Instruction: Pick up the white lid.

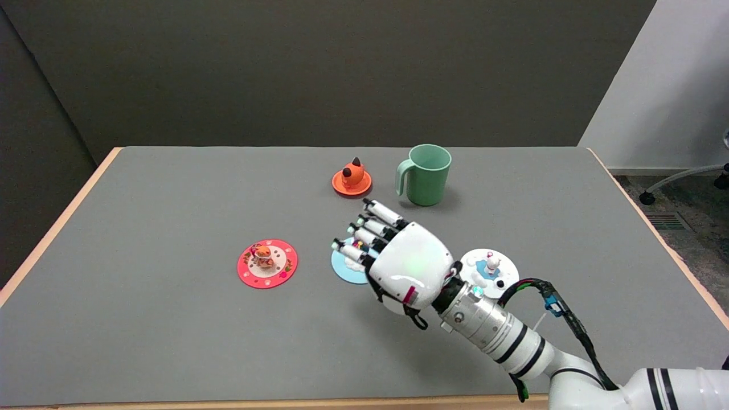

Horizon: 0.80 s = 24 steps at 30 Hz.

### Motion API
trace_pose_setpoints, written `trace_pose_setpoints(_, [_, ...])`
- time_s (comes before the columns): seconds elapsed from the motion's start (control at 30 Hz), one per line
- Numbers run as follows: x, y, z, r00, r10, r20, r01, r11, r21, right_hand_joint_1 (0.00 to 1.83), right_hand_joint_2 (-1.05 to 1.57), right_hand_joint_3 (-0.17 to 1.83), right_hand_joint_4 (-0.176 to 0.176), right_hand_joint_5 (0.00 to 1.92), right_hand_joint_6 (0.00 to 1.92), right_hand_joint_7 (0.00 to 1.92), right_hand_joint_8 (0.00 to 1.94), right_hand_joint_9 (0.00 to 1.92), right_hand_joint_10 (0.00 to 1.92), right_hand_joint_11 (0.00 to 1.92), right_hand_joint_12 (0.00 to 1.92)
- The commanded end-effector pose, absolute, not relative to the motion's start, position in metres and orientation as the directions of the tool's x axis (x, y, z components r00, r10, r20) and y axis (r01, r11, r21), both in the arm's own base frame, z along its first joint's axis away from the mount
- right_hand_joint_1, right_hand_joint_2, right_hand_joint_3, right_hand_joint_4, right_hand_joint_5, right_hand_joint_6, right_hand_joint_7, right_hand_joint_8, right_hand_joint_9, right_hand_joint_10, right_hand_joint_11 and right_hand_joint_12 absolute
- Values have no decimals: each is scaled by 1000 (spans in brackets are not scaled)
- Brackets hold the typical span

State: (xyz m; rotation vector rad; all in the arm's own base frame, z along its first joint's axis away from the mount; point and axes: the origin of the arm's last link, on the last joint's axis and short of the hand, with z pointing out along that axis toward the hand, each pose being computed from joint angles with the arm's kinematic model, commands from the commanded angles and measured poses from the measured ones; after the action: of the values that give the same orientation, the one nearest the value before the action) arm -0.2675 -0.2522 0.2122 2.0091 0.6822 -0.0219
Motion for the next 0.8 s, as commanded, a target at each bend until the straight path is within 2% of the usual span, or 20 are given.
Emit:
trace_pose_setpoints(0.03, [-263, -256, 260, 907, 340, -249, 337, -232, 912, 864, 869, 902, 124, 687, 210, 784, 186, 762, 217, 265, 1031])
trace_pose_setpoints(0.17, [-262, -253, 271, 922, 312, -229, 297, -191, 936, 837, 853, 916, 131, 705, 189, 806, 182, 789, 208, 295, 1026])
trace_pose_setpoints(0.23, [-262, -252, 274, 927, 307, -217, 277, -169, 946, 805, 951, 749, 135, 697, 211, 797, 222, 800, 225, 281, 1101])
trace_pose_setpoints(0.27, [-262, -251, 277, 929, 305, -209, 265, -154, 952, 807, 947, 752, 135, 699, 208, 801, 222, 807, 226, 293, 1107])
trace_pose_setpoints(0.33, [-262, -250, 282, 933, 302, -197, 243, -123, 962, 823, 869, 883, 134, 713, 194, 825, 192, 823, 219, 332, 1060])
trace_pose_setpoints(0.37, [-263, -249, 284, 934, 300, -192, 233, -107, 967, 809, 930, 782, 134, 705, 205, 816, 218, 826, 227, 323, 1110])
trace_pose_setpoints(0.4, [-263, -249, 286, 935, 299, -188, 226, -97, 969, 832, 843, 925, 139, 717, 187, 841, 182, 842, 220, 365, 1053])
trace_pose_setpoints(0.5, [-262, -247, 290, 939, 297, -175, 205, -72, 976, 838, 837, 928, 138, 719, 187, 851, 184, 855, 225, 388, 1068])
trace_pose_setpoints(0.53, [-262, -247, 290, 938, 300, -173, 202, -68, 977, 818, 921, 790, 136, 708, 206, 834, 222, 853, 233, 367, 1143])
trace_pose_setpoints(0.8, [-261, -245, 298, 950, 282, -132, 140, -9, 990, 813, 910, 802, 132, 709, 208, 845, 225, 878, 238, 341, 1218])
